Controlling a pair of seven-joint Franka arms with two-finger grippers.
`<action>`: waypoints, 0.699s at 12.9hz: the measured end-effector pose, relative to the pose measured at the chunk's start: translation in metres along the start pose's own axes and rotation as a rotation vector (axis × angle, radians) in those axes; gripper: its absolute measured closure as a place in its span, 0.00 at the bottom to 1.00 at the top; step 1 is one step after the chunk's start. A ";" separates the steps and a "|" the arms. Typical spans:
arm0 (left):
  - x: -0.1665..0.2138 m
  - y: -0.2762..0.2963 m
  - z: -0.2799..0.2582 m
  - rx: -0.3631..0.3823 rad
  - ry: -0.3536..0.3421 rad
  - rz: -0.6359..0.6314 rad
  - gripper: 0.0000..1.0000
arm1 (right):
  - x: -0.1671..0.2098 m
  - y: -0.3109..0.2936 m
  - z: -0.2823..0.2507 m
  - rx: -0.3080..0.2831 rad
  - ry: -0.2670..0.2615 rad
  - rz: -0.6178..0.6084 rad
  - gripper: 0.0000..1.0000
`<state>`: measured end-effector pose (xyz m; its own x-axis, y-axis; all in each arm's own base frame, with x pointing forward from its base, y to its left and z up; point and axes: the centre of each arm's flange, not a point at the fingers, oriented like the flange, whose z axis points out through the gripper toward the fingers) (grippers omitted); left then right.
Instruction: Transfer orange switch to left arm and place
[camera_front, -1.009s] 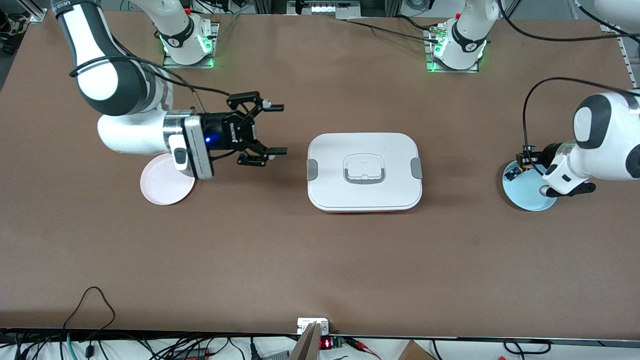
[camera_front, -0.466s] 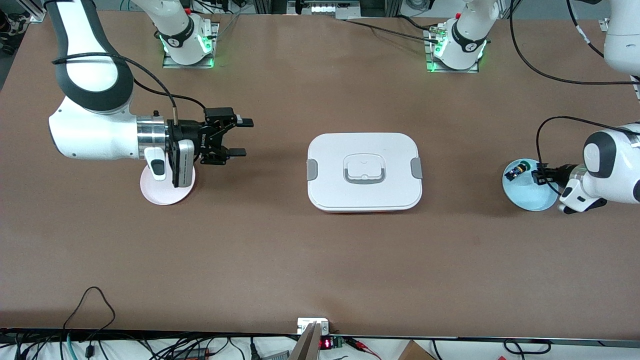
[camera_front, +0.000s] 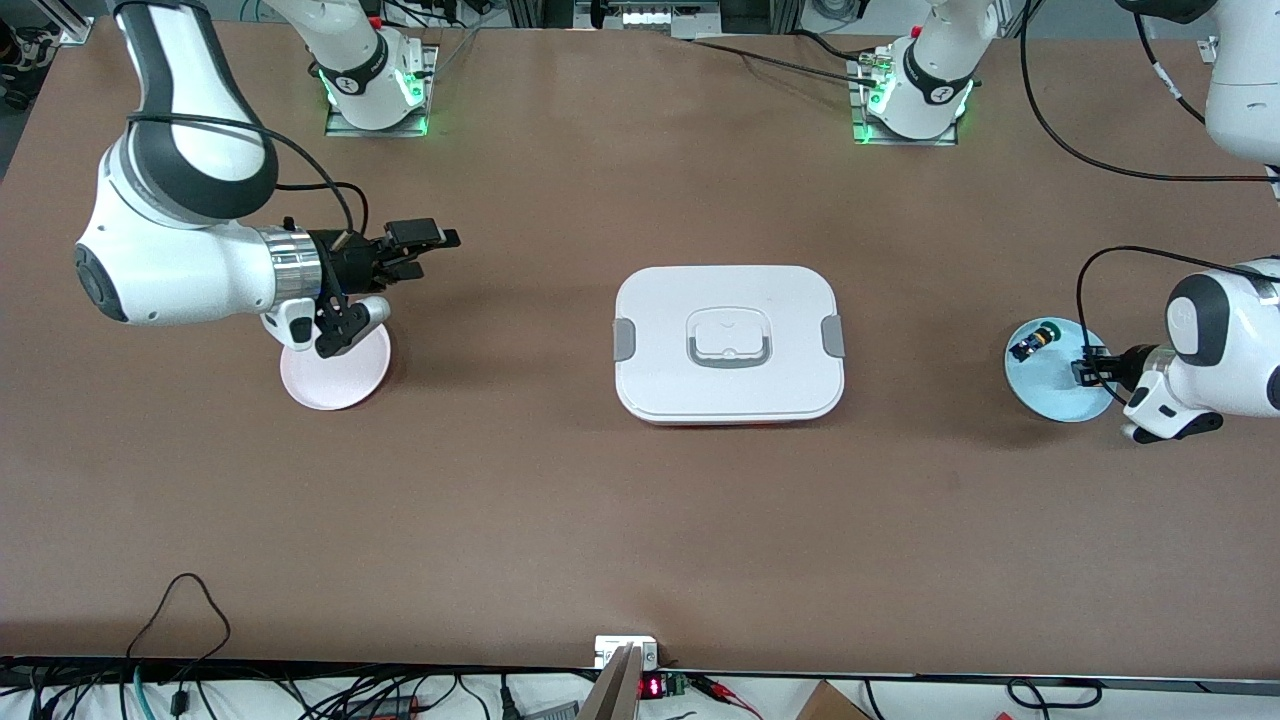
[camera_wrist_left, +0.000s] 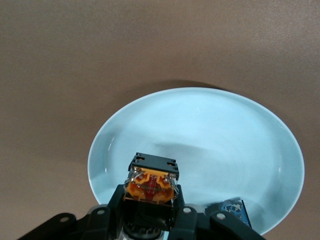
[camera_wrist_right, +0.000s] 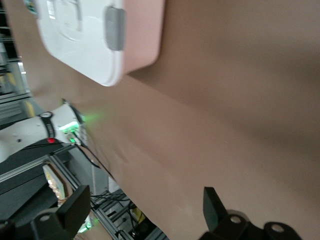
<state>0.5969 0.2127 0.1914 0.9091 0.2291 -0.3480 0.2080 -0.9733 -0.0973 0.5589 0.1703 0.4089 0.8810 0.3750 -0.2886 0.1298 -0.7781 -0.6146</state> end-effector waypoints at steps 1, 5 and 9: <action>0.002 0.001 0.004 -0.001 0.001 0.023 0.59 | -0.003 0.005 0.001 -0.055 -0.024 0.039 0.00; 0.006 0.002 0.012 -0.002 0.011 0.101 0.59 | -0.016 0.027 -0.018 -0.369 -0.094 0.166 0.00; 0.008 0.000 -0.008 0.004 0.047 0.114 0.22 | -0.022 0.025 -0.074 -0.650 -0.027 0.204 0.00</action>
<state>0.6069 0.2144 0.1964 0.9428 0.1158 -0.3126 0.1010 -0.9929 -0.0633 0.5768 0.1057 0.4543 0.9062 0.1950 -0.3753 0.2171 -0.9760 0.0173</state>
